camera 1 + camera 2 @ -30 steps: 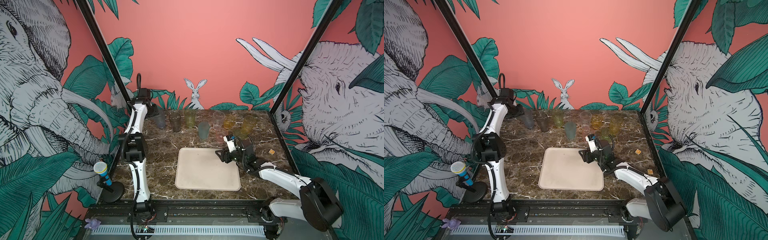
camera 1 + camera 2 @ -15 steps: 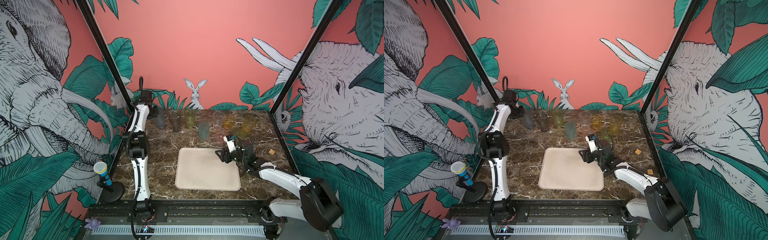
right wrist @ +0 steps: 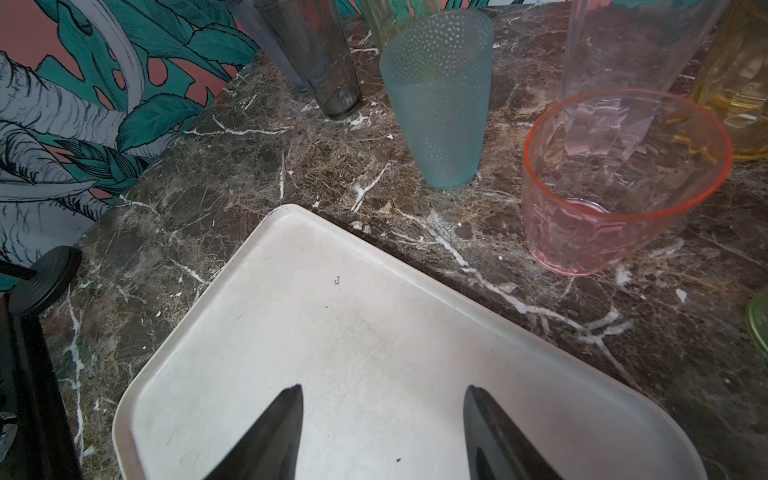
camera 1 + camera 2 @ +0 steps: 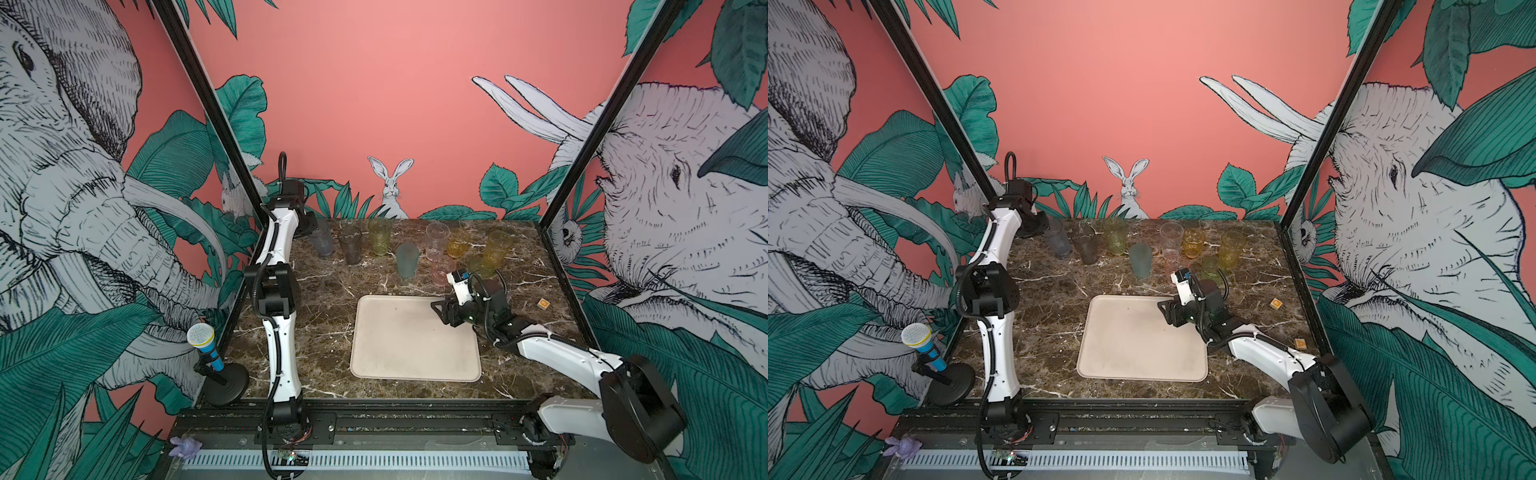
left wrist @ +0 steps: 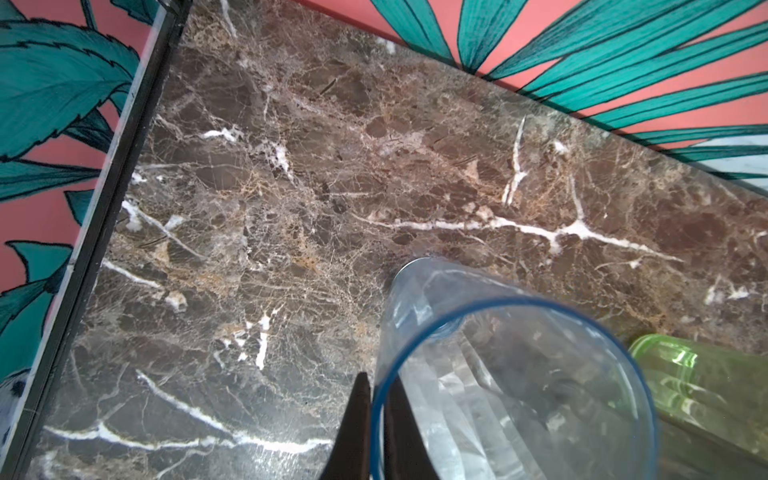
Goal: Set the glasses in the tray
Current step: 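Grasp the clear blue glass with the left gripper, then lift the clear blue glass and carry it toward the tray with the left gripper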
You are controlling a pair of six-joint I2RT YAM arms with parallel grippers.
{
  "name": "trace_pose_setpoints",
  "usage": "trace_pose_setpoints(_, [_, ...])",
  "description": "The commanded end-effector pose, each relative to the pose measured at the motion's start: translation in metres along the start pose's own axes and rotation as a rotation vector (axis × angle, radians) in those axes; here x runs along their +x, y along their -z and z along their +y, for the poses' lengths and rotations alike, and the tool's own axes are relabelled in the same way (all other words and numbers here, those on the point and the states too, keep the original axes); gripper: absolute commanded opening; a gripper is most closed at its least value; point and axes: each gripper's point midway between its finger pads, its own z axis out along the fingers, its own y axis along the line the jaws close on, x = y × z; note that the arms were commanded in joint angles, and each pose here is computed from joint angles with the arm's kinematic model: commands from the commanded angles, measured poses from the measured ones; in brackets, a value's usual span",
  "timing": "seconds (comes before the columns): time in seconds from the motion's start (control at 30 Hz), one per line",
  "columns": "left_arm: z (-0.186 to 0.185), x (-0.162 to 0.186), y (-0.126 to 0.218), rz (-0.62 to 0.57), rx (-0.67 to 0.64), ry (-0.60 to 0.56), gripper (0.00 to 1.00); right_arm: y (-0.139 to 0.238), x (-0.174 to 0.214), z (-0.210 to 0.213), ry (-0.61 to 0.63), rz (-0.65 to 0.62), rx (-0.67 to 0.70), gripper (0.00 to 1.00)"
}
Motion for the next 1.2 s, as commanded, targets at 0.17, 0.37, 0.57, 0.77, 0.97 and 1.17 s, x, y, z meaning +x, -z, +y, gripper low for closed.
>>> trace_pose_setpoints(0.17, [0.009,0.016,0.102,-0.011,0.006,-0.046,0.03,0.002,-0.017,0.009,0.021,-0.041,-0.025,0.63])
trace_pose_setpoints(0.37, [0.018,0.045,0.156,0.006,-0.018,-0.077,0.01,0.004,-0.018,0.010,0.021,-0.043,-0.024,0.63])
trace_pose_setpoints(0.57, [0.009,0.080,0.201,-0.026,-0.031,-0.130,0.00,0.005,-0.018,0.008,0.021,-0.048,-0.012,0.63])
trace_pose_setpoints(0.77, [-0.013,0.114,0.238,-0.052,0.003,-0.190,0.00,0.005,-0.017,0.006,0.022,-0.045,-0.002,0.64])
trace_pose_setpoints(0.97, [-0.021,0.151,0.261,-0.055,0.048,-0.200,0.00,0.003,-0.012,-0.003,0.020,-0.031,0.044,0.63])
trace_pose_setpoints(1.17, [-0.031,0.181,0.274,-0.061,0.067,-0.233,0.00,0.002,-0.012,-0.007,0.018,-0.029,0.068,0.64])
